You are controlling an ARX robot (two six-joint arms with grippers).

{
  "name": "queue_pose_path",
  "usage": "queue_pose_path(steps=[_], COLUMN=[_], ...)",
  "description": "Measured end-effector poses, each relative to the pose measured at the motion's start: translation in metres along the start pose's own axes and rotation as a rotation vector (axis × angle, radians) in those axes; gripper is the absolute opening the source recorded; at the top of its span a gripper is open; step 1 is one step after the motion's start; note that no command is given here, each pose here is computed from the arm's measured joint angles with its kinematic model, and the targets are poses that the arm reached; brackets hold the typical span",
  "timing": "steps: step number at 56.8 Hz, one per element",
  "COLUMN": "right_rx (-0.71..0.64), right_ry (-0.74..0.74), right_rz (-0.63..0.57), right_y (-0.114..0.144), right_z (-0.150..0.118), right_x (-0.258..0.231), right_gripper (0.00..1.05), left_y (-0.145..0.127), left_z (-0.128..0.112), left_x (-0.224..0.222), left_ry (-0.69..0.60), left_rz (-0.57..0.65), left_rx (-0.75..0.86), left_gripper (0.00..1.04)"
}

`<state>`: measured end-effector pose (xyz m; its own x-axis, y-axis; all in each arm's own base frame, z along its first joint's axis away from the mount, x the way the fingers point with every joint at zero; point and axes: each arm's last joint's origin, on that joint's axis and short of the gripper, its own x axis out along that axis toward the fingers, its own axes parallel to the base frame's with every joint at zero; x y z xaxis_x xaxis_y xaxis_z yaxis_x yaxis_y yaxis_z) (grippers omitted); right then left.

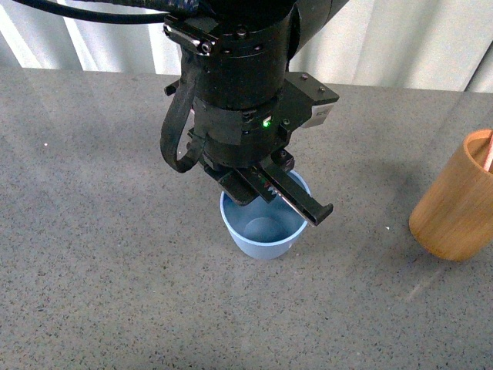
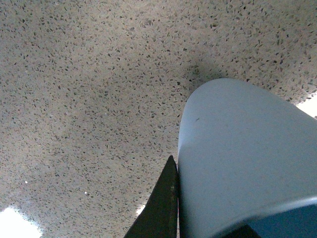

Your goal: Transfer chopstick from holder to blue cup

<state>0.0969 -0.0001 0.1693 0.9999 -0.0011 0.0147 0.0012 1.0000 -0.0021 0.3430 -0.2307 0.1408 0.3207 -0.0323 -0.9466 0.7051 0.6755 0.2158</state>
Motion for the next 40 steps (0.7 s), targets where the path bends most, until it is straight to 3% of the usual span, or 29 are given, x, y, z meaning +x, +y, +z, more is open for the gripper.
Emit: queue_pose_path(steps=[19, 40], right_rx=[0.0, 0.0], right_ry=[0.0, 0.0], right_rz=[0.0, 0.0], right_y=[0.0, 0.0], right_z=[0.0001, 0.0], right_x=[0.0, 0.0], right_gripper=[0.95, 0.95], left_y=[-0.0013, 0.0011], left_z=[-0.0017, -0.0008], left_x=[0.0012, 0.0031], left_ry=[0.004, -0.009], left_rz=[-0.024, -0.014], left_rx=[0.007, -0.049], left_gripper=[0.03, 0.6])
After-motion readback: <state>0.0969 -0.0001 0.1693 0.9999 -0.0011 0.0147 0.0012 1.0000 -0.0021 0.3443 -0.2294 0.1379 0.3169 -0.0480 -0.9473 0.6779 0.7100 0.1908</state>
